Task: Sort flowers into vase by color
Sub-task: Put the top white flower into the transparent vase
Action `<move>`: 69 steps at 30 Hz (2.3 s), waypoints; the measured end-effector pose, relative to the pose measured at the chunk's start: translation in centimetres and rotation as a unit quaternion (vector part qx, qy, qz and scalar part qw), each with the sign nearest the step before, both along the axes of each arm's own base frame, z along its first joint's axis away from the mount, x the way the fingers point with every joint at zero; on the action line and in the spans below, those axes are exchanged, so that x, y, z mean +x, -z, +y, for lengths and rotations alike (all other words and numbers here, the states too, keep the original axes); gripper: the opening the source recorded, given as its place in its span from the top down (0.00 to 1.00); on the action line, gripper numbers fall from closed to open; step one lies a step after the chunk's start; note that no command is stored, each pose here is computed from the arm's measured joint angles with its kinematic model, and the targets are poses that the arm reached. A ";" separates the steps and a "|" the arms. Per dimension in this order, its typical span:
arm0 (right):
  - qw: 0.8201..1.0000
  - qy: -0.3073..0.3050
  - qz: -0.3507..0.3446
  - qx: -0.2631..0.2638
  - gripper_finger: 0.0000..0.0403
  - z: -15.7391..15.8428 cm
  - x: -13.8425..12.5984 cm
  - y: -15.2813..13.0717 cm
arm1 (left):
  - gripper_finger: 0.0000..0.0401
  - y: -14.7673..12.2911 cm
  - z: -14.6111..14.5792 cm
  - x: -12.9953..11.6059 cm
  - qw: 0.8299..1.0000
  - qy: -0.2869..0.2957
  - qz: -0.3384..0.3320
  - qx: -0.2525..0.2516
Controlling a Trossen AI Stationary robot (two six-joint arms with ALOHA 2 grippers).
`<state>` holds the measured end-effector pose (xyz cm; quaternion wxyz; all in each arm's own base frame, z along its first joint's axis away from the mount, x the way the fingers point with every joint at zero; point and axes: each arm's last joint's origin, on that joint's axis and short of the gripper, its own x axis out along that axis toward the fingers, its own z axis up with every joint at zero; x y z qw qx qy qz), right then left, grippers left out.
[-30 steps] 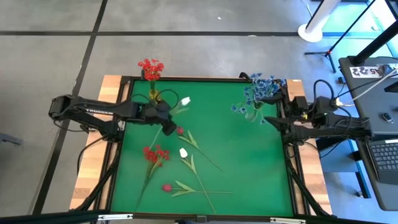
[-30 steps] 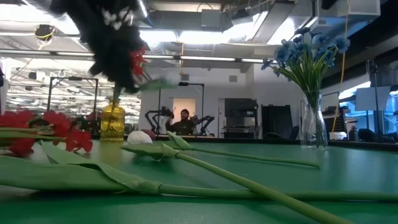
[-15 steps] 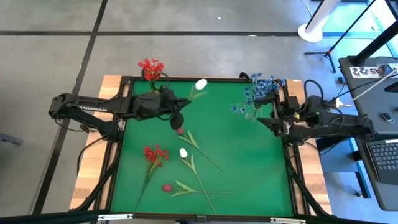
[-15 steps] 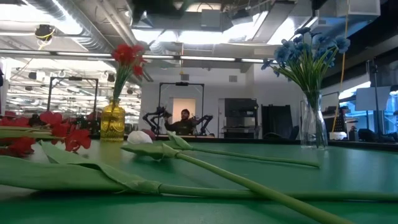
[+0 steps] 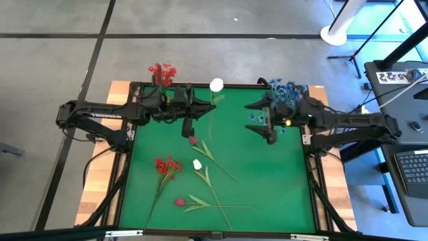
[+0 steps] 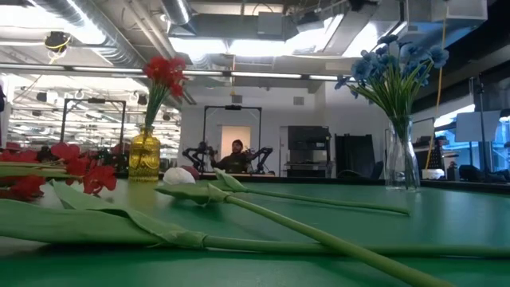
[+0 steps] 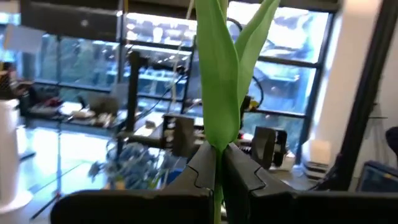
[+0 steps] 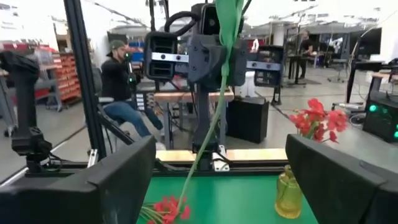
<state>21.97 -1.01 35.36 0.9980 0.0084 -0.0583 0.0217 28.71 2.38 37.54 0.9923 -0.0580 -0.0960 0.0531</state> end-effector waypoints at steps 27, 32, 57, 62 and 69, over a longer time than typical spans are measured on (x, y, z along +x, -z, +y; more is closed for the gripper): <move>1.000 -0.012 0.022 0.010 0.48 -0.4 7.1 -0.6 | 0.97 2.2 0.0 3.2 0.998 0.054 -0.020 0.013; 1.000 -0.012 0.015 0.010 0.60 -0.4 7.1 -0.8 | 0.97 1.9 -0.3 3.2 0.998 0.058 -0.037 0.016; 0.999 -0.013 0.047 0.025 0.65 -0.4 7.2 -0.1 | 0.97 3.3 -0.2 4.8 0.997 0.057 -0.051 0.017; 0.998 -0.013 0.052 0.026 0.65 -0.4 7.1 -0.1 | 0.97 3.6 -0.2 4.8 0.998 0.052 -0.035 0.022; 0.998 -0.013 0.061 0.026 0.65 -0.4 7.1 0.1 | 0.97 3.8 -0.2 4.9 0.998 0.052 -0.020 0.021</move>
